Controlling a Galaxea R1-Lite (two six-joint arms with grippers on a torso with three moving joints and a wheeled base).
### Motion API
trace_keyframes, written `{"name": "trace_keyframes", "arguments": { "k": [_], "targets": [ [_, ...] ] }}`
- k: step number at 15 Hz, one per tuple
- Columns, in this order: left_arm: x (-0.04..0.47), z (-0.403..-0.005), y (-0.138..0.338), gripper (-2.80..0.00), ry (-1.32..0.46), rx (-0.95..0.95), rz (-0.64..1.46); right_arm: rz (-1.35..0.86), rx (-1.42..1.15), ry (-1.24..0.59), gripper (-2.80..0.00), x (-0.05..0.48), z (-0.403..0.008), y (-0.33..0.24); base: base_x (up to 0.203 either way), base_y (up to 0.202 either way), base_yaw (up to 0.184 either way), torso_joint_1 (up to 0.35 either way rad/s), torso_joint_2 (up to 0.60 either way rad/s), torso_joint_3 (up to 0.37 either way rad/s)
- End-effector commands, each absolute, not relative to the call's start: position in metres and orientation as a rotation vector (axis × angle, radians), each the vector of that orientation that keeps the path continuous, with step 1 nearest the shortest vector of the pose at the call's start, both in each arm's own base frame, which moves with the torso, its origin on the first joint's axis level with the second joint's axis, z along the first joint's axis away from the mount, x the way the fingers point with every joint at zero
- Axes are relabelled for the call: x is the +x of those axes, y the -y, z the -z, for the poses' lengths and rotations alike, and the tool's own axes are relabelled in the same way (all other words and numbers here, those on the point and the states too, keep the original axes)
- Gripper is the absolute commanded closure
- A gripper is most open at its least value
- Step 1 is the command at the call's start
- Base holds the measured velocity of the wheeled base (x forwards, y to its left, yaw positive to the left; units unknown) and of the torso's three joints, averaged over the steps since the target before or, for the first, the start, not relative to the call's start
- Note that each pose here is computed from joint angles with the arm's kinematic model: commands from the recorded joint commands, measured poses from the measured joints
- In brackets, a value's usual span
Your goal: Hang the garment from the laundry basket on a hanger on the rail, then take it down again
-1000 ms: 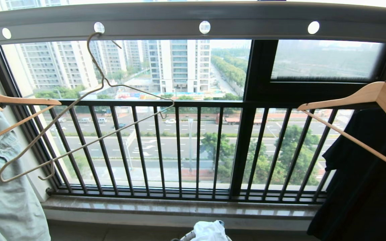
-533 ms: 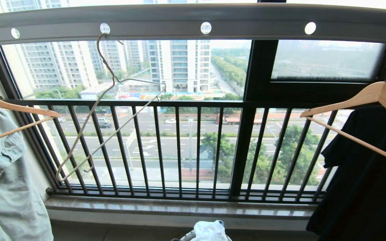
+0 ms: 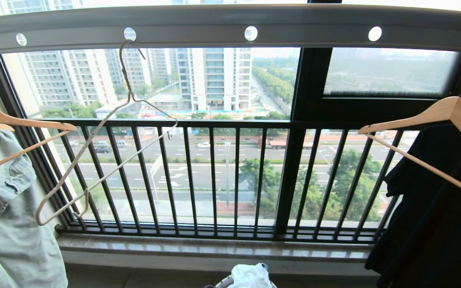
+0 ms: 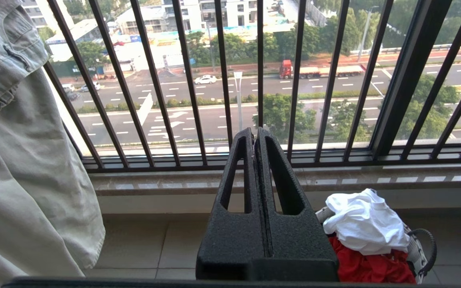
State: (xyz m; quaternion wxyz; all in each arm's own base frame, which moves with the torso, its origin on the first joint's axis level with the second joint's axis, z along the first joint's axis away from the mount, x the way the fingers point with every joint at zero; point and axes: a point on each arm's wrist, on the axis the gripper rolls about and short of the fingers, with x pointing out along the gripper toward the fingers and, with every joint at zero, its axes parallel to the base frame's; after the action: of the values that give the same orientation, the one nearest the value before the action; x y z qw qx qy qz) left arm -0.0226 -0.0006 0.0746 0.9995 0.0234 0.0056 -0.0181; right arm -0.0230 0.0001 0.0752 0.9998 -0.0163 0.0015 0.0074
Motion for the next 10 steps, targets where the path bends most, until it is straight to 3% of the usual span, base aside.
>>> {"name": "trace_keyframes", "arguments": {
  "k": [1, 10],
  "targets": [
    [-0.0227, -0.0746, 0.0006, 0.0, -0.01, 0.047, 0.037, -0.015, -0.032, -0.003, 0.0, -0.023, -0.0752, -0.0001, 0.0, 0.0, 0.0, 0.0, 0.0, 0.0],
    [-0.0227, -0.0746, 0.0006, 0.0, -0.01, 0.047, 0.036, -0.015, -0.033, -0.003, 0.0, -0.023, -0.0752, -0.0001, 0.0, 0.0, 0.0, 0.0, 0.0, 0.0]
  ]
}}
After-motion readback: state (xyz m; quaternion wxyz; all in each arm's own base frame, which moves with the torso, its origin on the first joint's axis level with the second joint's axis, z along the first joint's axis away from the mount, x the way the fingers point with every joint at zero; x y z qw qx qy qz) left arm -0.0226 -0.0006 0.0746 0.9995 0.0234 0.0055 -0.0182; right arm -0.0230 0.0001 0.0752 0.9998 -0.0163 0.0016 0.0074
